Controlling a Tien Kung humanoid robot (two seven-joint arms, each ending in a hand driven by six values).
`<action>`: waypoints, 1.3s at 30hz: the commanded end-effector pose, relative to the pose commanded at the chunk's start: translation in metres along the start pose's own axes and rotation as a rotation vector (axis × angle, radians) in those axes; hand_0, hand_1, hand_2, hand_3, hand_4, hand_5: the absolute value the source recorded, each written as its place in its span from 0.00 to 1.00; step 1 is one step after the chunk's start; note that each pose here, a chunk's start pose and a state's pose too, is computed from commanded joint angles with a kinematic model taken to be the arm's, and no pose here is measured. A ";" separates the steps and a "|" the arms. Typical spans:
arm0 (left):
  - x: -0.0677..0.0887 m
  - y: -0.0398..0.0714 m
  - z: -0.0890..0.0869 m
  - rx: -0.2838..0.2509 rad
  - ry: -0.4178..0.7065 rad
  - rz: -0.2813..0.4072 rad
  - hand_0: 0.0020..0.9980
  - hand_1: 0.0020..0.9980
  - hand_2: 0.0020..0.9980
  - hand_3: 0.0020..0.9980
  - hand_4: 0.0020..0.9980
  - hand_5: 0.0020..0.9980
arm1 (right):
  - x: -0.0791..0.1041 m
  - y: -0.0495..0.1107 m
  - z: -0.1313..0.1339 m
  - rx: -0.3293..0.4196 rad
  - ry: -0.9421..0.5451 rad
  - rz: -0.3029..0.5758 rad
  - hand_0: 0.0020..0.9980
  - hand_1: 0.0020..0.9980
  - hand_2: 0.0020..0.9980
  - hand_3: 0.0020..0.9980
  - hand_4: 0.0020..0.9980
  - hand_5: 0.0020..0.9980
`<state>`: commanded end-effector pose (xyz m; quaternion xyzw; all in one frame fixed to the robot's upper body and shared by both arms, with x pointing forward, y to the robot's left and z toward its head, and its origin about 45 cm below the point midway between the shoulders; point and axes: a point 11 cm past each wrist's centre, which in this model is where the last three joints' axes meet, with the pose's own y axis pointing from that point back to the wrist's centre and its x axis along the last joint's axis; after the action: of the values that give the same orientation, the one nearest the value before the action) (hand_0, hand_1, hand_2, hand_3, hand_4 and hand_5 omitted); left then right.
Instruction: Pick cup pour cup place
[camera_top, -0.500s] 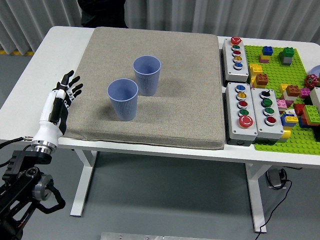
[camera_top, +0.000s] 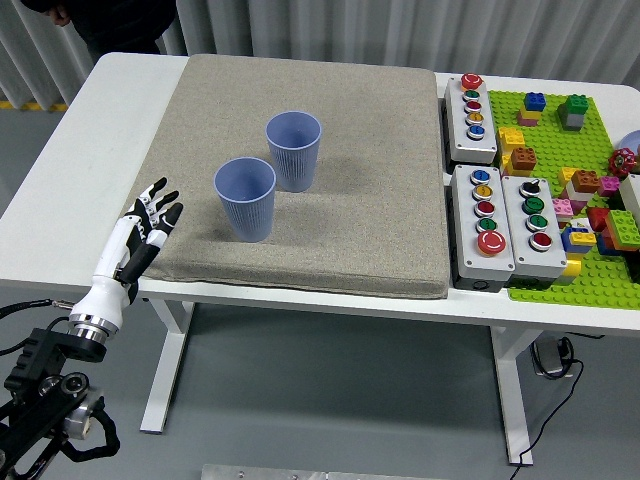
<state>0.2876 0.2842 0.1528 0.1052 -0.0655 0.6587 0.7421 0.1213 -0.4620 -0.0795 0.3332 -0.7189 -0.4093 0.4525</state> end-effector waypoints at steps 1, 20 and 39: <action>0.000 0.000 -0.003 0.007 -0.016 -0.001 0.89 0.90 1.00 1.00 0.95 0.39 | 0.000 0.000 0.000 -0.001 0.000 0.000 0.70 0.63 0.60 0.59 0.00 0.26; -0.027 -0.014 -0.005 0.023 -0.125 -0.095 0.92 0.93 1.00 1.00 0.94 0.32 | -0.001 0.001 -0.004 0.008 -0.007 -0.001 0.70 0.63 0.60 0.59 0.00 0.26; -0.037 -0.057 0.005 0.003 -0.206 -0.105 0.92 0.92 1.00 1.00 0.94 0.33 | -0.002 0.001 -0.008 0.016 -0.017 -0.002 0.70 0.63 0.59 0.59 0.00 0.26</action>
<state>0.3392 0.2412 0.1446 0.1767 -0.1349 0.6049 0.7647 0.1297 -0.4618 -0.0772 0.3342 -0.7254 -0.4068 0.4434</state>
